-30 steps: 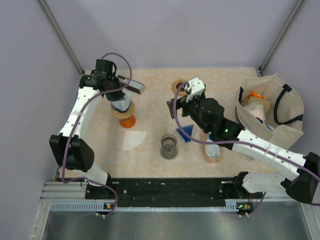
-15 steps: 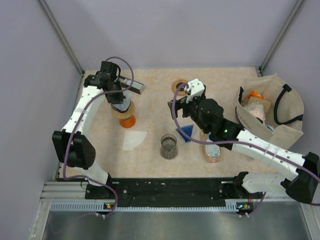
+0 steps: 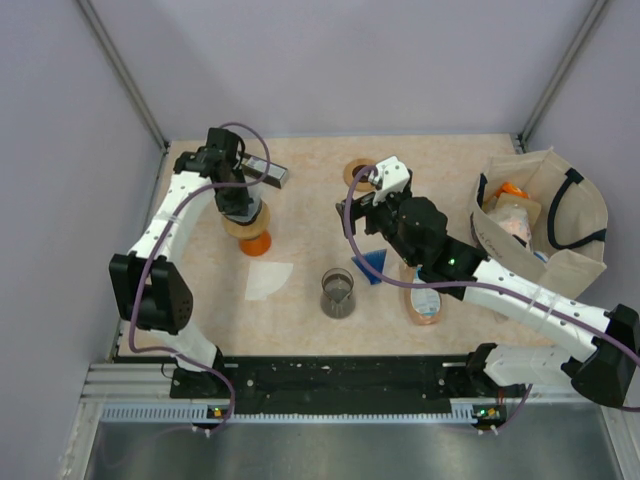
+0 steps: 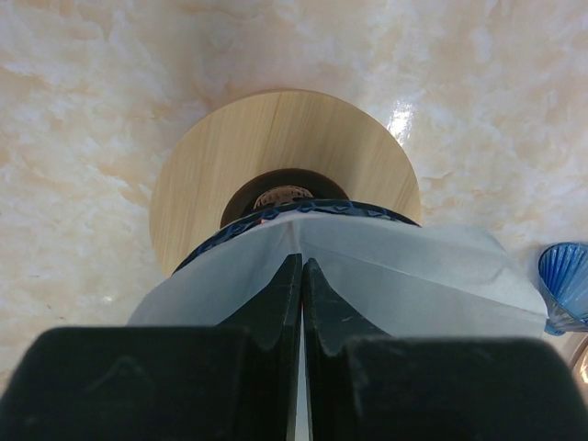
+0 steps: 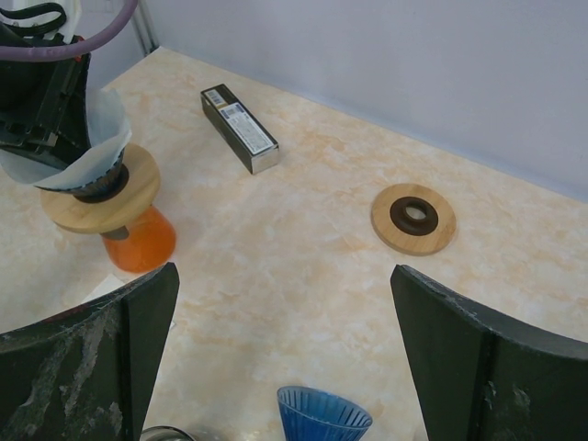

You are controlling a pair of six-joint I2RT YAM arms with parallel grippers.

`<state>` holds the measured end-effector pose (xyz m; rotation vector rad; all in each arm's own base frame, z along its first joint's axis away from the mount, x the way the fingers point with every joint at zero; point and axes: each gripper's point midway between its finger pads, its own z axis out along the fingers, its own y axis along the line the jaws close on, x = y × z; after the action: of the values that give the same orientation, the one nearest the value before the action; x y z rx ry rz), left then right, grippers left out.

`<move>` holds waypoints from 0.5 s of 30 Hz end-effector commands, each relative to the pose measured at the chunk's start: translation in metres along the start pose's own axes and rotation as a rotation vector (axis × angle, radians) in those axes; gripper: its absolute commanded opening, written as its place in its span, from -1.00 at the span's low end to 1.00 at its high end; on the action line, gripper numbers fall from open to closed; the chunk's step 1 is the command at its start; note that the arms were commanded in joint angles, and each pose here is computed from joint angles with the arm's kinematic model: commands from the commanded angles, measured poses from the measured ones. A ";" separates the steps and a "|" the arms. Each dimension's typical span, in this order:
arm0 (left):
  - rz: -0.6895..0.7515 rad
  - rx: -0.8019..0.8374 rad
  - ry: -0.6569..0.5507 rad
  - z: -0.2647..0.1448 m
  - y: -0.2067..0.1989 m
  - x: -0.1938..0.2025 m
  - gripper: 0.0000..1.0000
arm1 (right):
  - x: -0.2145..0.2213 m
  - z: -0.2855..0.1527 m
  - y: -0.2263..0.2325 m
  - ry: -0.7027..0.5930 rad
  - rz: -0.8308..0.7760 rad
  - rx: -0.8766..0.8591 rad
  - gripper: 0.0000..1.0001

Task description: Place the coffee filter in the dripper

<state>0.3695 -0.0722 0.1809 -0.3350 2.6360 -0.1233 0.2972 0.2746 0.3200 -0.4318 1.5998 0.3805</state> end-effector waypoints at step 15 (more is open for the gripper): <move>0.007 -0.018 0.057 0.022 0.001 0.012 -0.92 | -0.012 -0.002 -0.008 -0.044 0.008 0.029 0.98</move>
<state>0.3674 -0.0730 0.1611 -0.3380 2.6928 -0.1114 0.2975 0.2742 0.3201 -0.4358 1.5980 0.3754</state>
